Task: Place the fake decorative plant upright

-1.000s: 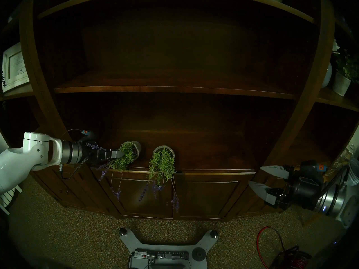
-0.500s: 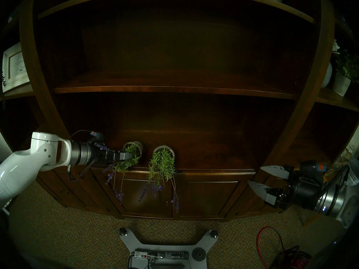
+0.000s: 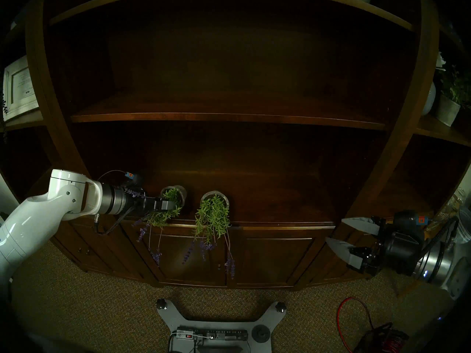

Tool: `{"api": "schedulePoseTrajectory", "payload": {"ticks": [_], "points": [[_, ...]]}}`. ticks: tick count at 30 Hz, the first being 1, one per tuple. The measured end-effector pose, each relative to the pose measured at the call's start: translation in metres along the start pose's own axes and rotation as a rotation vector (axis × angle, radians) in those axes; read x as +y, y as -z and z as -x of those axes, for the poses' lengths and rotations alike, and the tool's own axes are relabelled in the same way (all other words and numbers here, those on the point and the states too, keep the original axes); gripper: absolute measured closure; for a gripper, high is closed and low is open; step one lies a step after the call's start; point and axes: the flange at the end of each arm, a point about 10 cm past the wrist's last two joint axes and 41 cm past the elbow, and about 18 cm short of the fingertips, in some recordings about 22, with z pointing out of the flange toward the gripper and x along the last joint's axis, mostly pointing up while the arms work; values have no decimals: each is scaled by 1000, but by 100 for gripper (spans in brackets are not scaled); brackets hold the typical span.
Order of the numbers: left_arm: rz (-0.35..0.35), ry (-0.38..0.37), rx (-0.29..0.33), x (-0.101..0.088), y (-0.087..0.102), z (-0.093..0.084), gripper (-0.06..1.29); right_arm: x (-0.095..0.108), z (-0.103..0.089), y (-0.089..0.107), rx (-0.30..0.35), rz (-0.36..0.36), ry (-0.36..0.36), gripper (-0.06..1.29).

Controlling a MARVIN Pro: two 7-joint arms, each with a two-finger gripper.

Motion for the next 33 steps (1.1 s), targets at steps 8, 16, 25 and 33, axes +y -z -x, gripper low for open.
{"api": "schedulePoseTrajectory", "payload": {"ticks": [8, 16, 25, 33], "points": [[-30, -18, -20, 6, -3, -4, 29, 0, 0, 0, 0, 0, 0, -1], [-48, -26, -37, 11, -4, -8, 88, 0, 0, 0, 0, 0, 0, -1], [-67, -24, -52, 16, -5, -10, 125, 0, 0, 0, 0, 0, 0, -1], [-82, 0, -43, 20, -5, -13, 125, 0, 0, 0, 0, 0, 0, -1]]}}
